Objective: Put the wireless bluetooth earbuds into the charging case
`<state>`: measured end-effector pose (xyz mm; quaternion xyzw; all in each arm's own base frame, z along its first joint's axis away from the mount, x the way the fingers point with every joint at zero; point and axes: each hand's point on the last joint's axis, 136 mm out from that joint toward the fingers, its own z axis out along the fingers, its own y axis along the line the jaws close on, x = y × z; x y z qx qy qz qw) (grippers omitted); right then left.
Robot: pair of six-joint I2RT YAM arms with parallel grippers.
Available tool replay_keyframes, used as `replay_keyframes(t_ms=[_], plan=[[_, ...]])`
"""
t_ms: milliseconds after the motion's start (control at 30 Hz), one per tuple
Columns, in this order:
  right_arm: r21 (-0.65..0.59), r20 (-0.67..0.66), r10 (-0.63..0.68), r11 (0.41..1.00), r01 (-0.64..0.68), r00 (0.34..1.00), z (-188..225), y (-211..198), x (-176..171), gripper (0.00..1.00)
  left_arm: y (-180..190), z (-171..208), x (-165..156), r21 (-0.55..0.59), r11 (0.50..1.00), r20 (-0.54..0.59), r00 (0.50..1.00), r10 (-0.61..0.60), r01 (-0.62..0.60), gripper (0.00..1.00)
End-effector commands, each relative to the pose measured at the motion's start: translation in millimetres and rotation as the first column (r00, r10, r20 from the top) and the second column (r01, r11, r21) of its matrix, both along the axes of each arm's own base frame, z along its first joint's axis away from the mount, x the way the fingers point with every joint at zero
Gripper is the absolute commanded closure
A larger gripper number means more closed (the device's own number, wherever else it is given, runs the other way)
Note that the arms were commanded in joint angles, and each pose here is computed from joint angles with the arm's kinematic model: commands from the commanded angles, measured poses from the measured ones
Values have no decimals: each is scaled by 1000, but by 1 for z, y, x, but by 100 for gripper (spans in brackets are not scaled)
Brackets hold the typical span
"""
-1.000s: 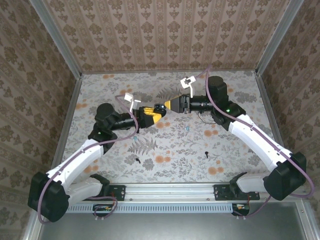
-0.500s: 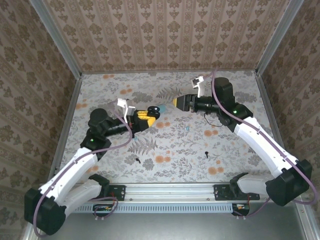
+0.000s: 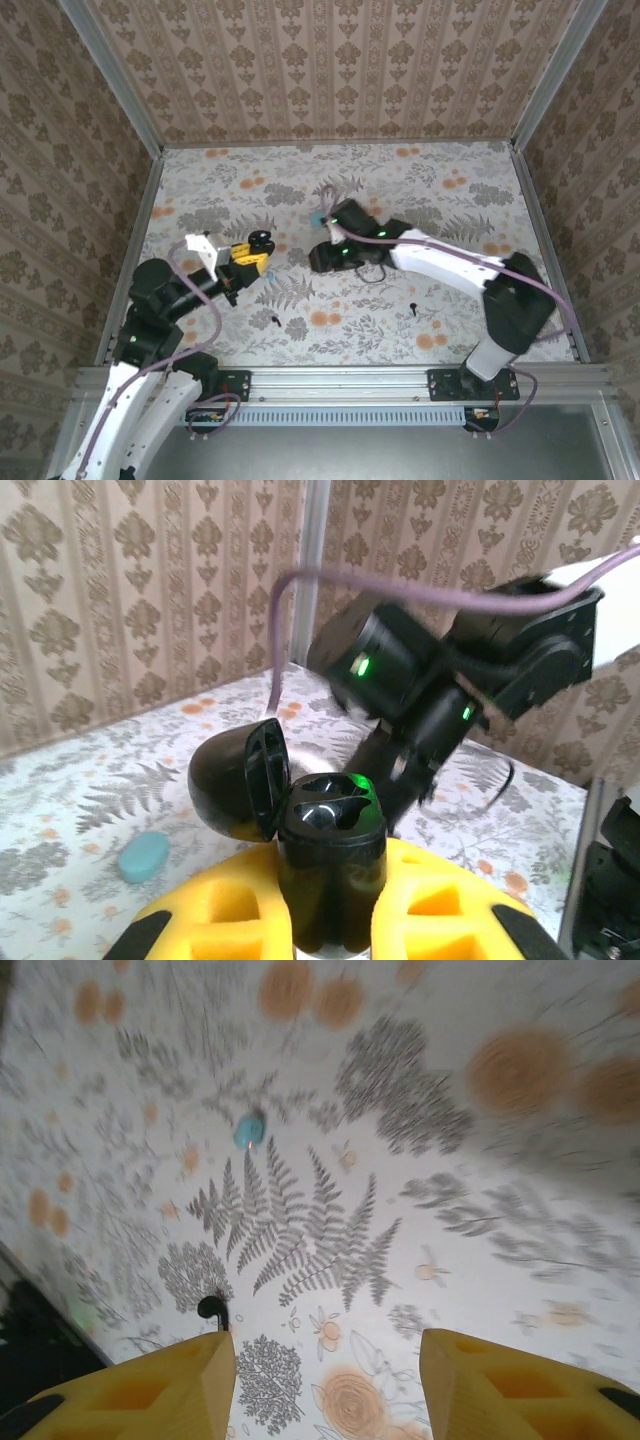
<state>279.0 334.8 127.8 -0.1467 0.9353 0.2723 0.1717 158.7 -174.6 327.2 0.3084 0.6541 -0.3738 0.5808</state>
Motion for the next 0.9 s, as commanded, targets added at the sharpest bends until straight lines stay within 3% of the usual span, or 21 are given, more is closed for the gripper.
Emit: replay_keyframes(t_ms=[0, 233, 500, 867], plan=[[-74, 12, 46, 996, -45, 999, -10, 33, -8, 49, 18, 4, -7, 41, 995, 27, 996, 87, -88, 100], [-167, -1, 156, 974, -154, 988, -42, 85, -31, 58, 33, 12, -26, 41, 990, 70, 989, 133, -136, 100], [-297, -61, 265, 916, -271, 962, -73, 105, -67, 58, 41, 10, -33, 36, 986, 75, 984, 160, -163, 100], [-403, -90, 327, 852, -334, 941, -95, 114, -77, 60, 42, 7, -32, 34, 984, 71, 983, 171, -174, 100]])
